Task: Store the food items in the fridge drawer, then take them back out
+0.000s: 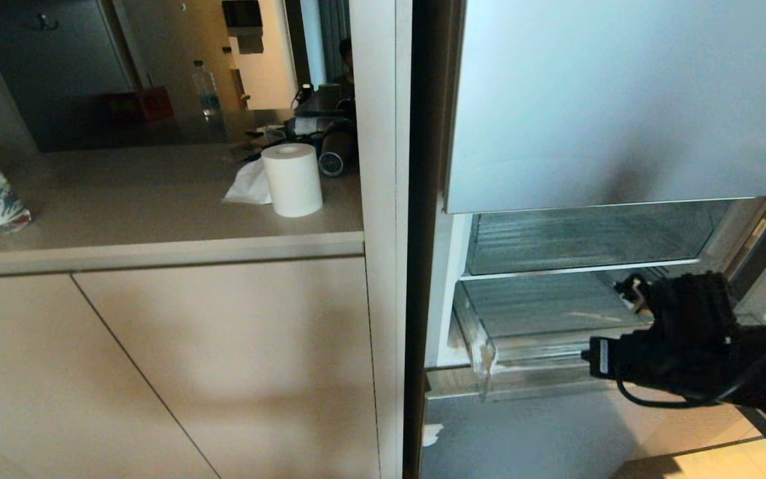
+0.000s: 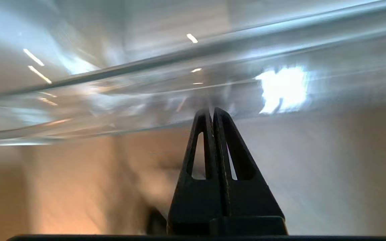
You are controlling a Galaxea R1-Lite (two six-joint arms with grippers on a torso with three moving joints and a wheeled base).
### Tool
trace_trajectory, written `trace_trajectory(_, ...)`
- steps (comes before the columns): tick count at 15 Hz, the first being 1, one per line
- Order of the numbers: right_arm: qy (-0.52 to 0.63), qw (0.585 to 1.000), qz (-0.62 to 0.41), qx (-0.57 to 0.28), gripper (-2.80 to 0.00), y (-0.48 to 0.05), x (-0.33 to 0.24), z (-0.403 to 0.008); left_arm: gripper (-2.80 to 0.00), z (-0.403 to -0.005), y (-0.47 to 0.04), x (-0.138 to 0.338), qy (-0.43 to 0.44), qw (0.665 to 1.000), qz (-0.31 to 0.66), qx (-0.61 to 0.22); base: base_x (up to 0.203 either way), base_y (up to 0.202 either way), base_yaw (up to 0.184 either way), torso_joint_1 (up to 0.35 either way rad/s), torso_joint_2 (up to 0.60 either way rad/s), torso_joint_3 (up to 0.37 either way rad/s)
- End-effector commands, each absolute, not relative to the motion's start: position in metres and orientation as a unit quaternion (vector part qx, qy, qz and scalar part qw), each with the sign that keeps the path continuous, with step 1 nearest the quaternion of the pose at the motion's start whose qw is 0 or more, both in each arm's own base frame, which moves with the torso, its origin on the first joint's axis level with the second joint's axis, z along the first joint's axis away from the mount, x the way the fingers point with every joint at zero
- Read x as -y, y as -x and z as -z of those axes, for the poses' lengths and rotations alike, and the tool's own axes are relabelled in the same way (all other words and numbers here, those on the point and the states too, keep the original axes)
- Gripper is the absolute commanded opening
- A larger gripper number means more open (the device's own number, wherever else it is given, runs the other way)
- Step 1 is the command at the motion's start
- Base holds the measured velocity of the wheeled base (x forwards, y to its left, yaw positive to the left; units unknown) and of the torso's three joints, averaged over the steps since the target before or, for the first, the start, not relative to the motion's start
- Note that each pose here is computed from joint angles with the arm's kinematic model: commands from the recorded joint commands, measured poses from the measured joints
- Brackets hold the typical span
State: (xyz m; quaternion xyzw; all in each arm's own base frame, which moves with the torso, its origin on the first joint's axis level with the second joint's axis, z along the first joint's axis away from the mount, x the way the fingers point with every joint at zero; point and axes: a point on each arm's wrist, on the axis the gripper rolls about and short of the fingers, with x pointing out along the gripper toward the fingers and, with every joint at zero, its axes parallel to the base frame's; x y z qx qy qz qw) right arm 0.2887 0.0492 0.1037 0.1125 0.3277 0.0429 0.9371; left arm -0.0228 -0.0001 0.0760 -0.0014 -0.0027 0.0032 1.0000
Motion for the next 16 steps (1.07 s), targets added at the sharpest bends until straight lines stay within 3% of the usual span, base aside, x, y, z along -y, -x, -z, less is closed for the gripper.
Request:
trace_trajectory(1, -0.180, 0.937, -0.032, -0.298, -2.80, -0.305, -0.053, -0.102, -2.80, -0.076, 0.023, 0.000, 0.002, 1.000, -0.003, 0.002, 0.000, 0.000, 0.000, 0.000, 0.00, 0.000)
trace_trajectory(8, -0.173, 0.948, -0.049, -0.263, -2.80, -0.239, -0.044, -0.131, -2.80, -0.076, 0.023, 0.000, 0.002, 1.000, -0.004, 0.002, 0.000, 0.000, 0.000, 0.000, 0.00, 0.000)
trace_trajectory(12, -0.144, 0.978, -0.066, -0.133, -2.80, -0.150, -0.027, -0.176, -2.80, -0.076, 0.023, 0.000, 0.002, 1.000, -0.004, 0.002, 0.000, 0.000, 0.000, 0.000, 0.00, 0.000)
trace_trajectory(16, -0.115, 0.991, -0.064, -0.012, -2.80, -0.057, -0.009, -0.164, -2.80, -0.076, 0.023, 0.000, 0.002, 1.000, -0.004, 0.003, 0.000, 0.000, 0.000, 0.000, 0.00, 0.000)
